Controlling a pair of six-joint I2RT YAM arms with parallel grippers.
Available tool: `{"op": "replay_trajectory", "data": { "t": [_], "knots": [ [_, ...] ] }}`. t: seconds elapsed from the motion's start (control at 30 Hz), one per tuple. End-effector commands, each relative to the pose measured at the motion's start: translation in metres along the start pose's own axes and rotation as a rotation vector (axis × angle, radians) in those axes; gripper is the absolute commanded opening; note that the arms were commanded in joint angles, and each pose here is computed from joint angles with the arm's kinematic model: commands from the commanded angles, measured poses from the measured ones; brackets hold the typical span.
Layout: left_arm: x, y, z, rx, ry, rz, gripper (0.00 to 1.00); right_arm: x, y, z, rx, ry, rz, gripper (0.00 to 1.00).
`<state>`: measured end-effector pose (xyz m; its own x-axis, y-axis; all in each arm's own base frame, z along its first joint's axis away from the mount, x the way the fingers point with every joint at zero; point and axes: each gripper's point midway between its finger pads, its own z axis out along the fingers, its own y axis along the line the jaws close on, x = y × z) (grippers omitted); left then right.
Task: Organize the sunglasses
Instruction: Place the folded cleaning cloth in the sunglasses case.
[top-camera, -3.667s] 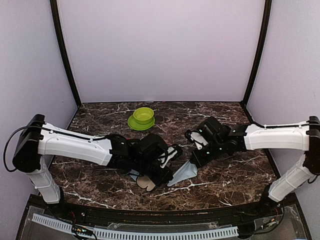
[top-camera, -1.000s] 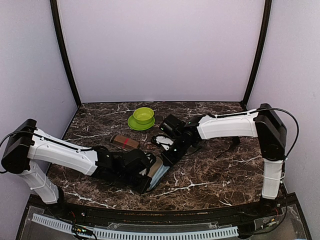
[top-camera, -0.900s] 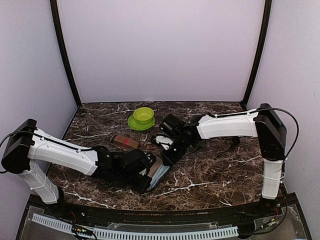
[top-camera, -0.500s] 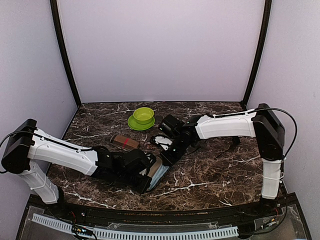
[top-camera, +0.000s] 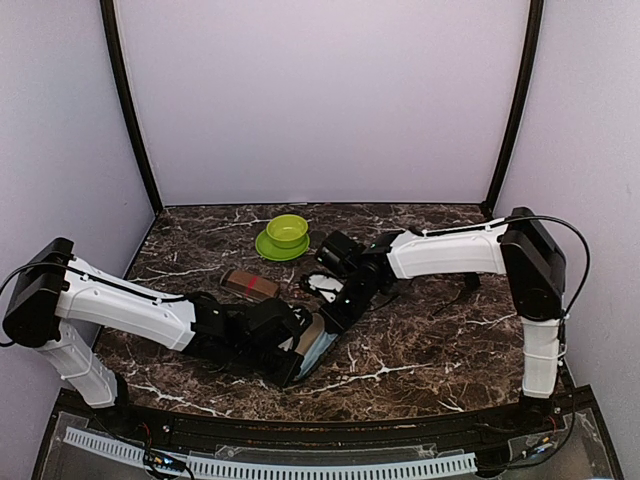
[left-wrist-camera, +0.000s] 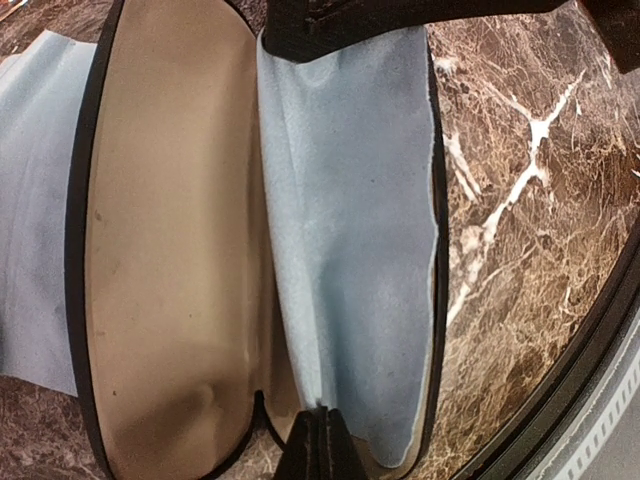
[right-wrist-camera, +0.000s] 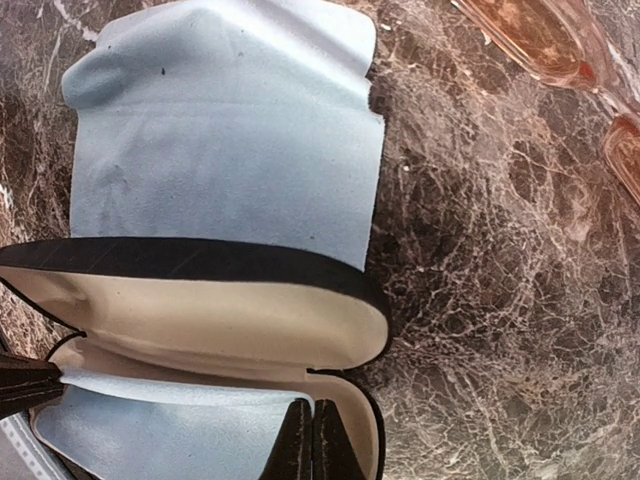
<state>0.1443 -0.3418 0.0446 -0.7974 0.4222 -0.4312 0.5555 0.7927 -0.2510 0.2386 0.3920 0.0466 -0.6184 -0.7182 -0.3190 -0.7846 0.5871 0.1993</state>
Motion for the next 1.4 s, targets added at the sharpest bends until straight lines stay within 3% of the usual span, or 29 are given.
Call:
{"op": "replay_trajectory", "data": {
  "t": [0.0, 0.43, 0.53, 0.83, 1.37],
  "knots": [
    [0.015, 0.001, -0.003, -0.001, 0.052, 0.021, 0.00, -0.011, -0.004, 0.002, 0.031, -0.019, -0.026, 0.00],
    [0.015, 0.000, -0.002, 0.000, 0.053, 0.026, 0.00, -0.006, -0.004, -0.001, 0.033, -0.010, -0.033, 0.00],
    [0.015, 0.000, -0.002, -0.004, 0.054, 0.025, 0.00, -0.007, -0.002, -0.005, 0.025, -0.016, -0.034, 0.04],
    [0.009, 0.003, -0.009, -0.035, 0.029, 0.019, 0.20, -0.016, 0.001, -0.016, 0.024, -0.043, -0.032, 0.16],
    [-0.006, -0.002, -0.020, -0.056, -0.009, 0.053, 0.30, -0.018, 0.006, -0.035, 0.014, -0.091, -0.017, 0.19]
  ]
}}
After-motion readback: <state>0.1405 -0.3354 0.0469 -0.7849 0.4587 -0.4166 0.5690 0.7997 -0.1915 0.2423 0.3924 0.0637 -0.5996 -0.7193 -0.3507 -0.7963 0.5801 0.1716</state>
